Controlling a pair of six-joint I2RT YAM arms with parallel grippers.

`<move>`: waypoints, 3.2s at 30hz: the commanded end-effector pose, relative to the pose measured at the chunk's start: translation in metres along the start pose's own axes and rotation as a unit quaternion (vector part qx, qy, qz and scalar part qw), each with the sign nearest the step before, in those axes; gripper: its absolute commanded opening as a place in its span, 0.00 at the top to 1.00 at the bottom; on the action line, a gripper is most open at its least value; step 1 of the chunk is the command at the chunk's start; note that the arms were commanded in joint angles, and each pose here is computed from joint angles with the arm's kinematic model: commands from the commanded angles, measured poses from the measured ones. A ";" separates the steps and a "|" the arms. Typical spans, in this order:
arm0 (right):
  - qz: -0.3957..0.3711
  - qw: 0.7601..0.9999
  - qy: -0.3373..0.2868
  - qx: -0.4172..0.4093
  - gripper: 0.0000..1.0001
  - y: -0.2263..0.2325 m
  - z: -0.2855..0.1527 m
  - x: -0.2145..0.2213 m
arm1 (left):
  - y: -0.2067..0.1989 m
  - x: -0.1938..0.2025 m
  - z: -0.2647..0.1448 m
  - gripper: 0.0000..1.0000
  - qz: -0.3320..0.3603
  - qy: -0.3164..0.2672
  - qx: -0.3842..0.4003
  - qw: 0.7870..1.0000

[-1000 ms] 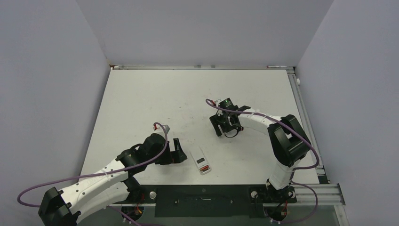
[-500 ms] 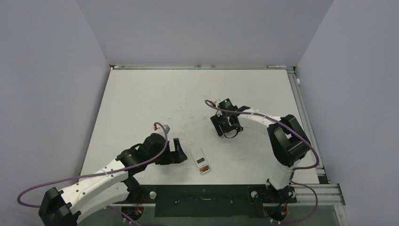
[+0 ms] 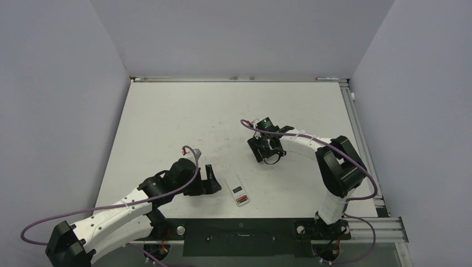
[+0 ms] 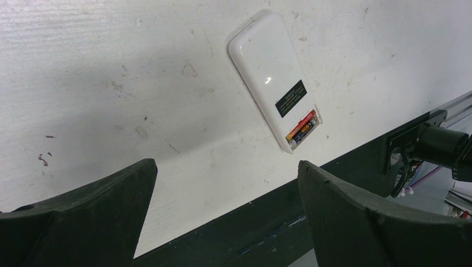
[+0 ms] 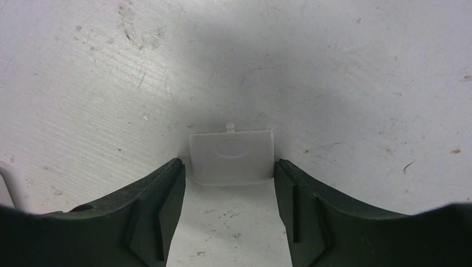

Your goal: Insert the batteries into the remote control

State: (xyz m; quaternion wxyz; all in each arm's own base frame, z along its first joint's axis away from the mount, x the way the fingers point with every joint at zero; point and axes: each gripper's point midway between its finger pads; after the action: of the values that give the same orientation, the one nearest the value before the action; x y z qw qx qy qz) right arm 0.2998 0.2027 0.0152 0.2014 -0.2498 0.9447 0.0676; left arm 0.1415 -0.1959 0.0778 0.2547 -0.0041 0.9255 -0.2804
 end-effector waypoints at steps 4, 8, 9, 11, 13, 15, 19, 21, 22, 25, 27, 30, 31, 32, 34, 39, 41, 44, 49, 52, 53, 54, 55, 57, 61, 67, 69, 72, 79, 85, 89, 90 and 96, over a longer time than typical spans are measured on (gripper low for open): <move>-0.001 1.000 0.020 0.012 0.44 -0.001 -0.005 0.013 | -0.006 -0.004 0.001 0.04 -0.003 -0.007 0.015 1.000; 0.001 1.000 0.021 0.012 0.45 -0.001 -0.007 0.014 | -0.006 -0.004 0.001 0.04 -0.003 -0.007 0.015 1.000; 0.002 1.000 0.020 0.012 0.45 -0.001 -0.007 0.014 | -0.006 -0.005 0.001 0.04 -0.003 -0.008 0.015 1.000; 0.002 1.000 0.021 0.012 0.45 0.000 -0.008 0.015 | -0.006 -0.004 0.001 0.04 -0.003 -0.007 0.014 1.000; 0.003 1.000 0.022 0.012 0.45 0.000 -0.008 0.016 | -0.006 -0.004 0.002 0.04 -0.003 -0.007 0.014 1.000; 0.003 1.000 0.024 0.012 0.45 0.000 -0.008 0.017 | -0.005 -0.004 0.002 0.04 -0.004 -0.006 0.014 1.000; 0.003 1.000 0.025 0.013 0.44 0.001 -0.008 0.019 | -0.005 -0.003 0.003 0.04 -0.005 -0.004 0.013 1.000; 0.004 1.000 0.025 0.013 0.44 0.001 -0.007 0.019 | -0.005 -0.003 0.003 0.04 -0.005 -0.005 0.014 1.000; 0.003 1.000 0.025 0.012 0.45 0.001 -0.007 0.019 | -0.004 -0.002 0.004 0.04 -0.005 -0.004 0.013 1.000; 0.003 1.000 0.025 0.011 0.51 0.002 -0.007 0.018 | -0.004 -0.003 0.004 0.04 -0.005 -0.005 0.012 1.000; 0.002 1.000 0.026 0.008 0.59 0.003 -0.006 0.019 | -0.003 -0.002 0.004 0.04 -0.005 -0.004 0.010 1.000; 0.003 1.000 0.026 0.006 0.68 0.003 -0.007 0.019 | -0.002 -0.002 0.006 0.04 -0.006 -0.004 0.009 1.000; 0.004 1.000 0.025 0.006 0.70 0.004 -0.008 0.018 | -0.002 -0.001 0.006 0.04 -0.005 -0.003 0.009 1.000; 0.006 1.000 0.024 0.006 0.73 0.004 -0.009 0.018 | -0.002 -0.001 0.006 0.04 -0.005 -0.002 0.009 1.000; 0.009 1.000 0.018 0.007 0.75 0.003 -0.012 0.016 | -0.002 -0.002 0.006 0.04 -0.006 -0.003 0.009 1.000; 0.018 1.000 0.003 0.009 0.78 0.005 -0.023 0.013 | -0.003 -0.004 0.006 0.04 -0.005 -0.005 0.009 1.000; 0.019 1.000 -0.001 0.010 0.79 0.007 -0.028 0.013 | -0.002 -0.003 0.006 0.04 -0.005 -0.004 0.007 1.000; 0.015 1.000 -0.009 0.008 0.79 0.014 -0.038 0.013 | -0.002 -0.004 0.006 0.04 -0.006 -0.004 0.006 1.000; 0.010 1.000 -0.028 0.002 0.79 0.032 -0.062 0.015 | -0.004 -0.007 0.005 0.04 -0.006 -0.007 0.006 1.000; 0.012 0.999 -0.037 -0.003 0.79 0.045 -0.076 0.019 | -0.003 -0.008 0.005 0.04 -0.006 -0.009 0.004 1.000; 0.011 0.999 -0.040 -0.009 0.79 0.052 -0.081 0.021 | -0.003 -0.008 0.006 0.04 -0.006 -0.010 0.004 1.000; 0.011 0.999 -0.048 -0.002 0.79 0.055 -0.086 0.021 | -0.002 -0.008 0.006 0.04 -0.007 -0.010 0.003 1.000; 0.014 0.998 -0.055 -0.006 0.79 0.062 -0.092 0.022 | -0.002 -0.008 0.007 0.04 -0.007 -0.009 0.003 1.000; 0.019 0.998 -0.061 -0.011 0.79 0.072 -0.099 0.027 | -0.003 -0.008 0.008 0.04 -0.007 -0.008 0.004 1.000; 0.034 0.997 -0.071 -0.017 0.79 0.088 -0.109 0.039 | -0.004 -0.012 0.009 0.04 -0.006 -0.014 0.003 1.000; 0.040 0.996 -0.077 -0.032 0.79 0.117 -0.113 0.059 | -0.009 -0.018 0.011 0.04 0.001 -0.012 0.004 1.000; 0.039 0.996 -0.076 -0.033 0.79 0.124 -0.112 0.065 | -0.009 -0.019 0.011 0.04 0.002 -0.013 0.005 1.000; 0.042 0.996 -0.072 -0.036 0.79 0.134 -0.109 0.076 | -0.009 -0.019 0.012 0.04 0.002 -0.014 0.007 1.000; 0.045 0.996 -0.071 -0.034 0.79 0.154 -0.101 0.092 | -0.006 -0.017 0.011 0.04 0.001 -0.013 0.008 1.000; 0.045 0.996 -0.070 -0.039 0.79 0.168 -0.092 0.099 | -0.004 -0.016 0.010 0.04 0.000 -0.014 0.008 1.000; 0.039 0.997 -0.061 -0.040 0.79 0.172 -0.086 0.103 | -0.003 -0.015 0.009 0.04 -0.001 -0.014 0.009 1.000; 0.037 0.997 -0.058 -0.039 0.79 0.173 -0.084 0.104 | -0.003 -0.014 0.009 0.04 -0.001 -0.013 0.009 1.000; 0.029 0.998 -0.046 -0.035 0.80 0.176 -0.079 0.108 | -0.002 -0.013 0.010 0.04 -0.001 -0.011 0.012 1.000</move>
State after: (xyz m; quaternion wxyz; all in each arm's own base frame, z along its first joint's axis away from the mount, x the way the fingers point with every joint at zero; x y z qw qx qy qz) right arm 0.0962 0.2785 0.0450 0.2213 -0.2324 0.9408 0.1096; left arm 0.1501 -0.1933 0.0648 0.2463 -0.0125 0.9313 -0.2680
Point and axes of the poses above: each gripper's point midway between its finger pads, its own z axis out along the fingers, its own y axis along the line the jaws close on, x = y × z, and after that the axes turned 2 degrees about z, right-handed
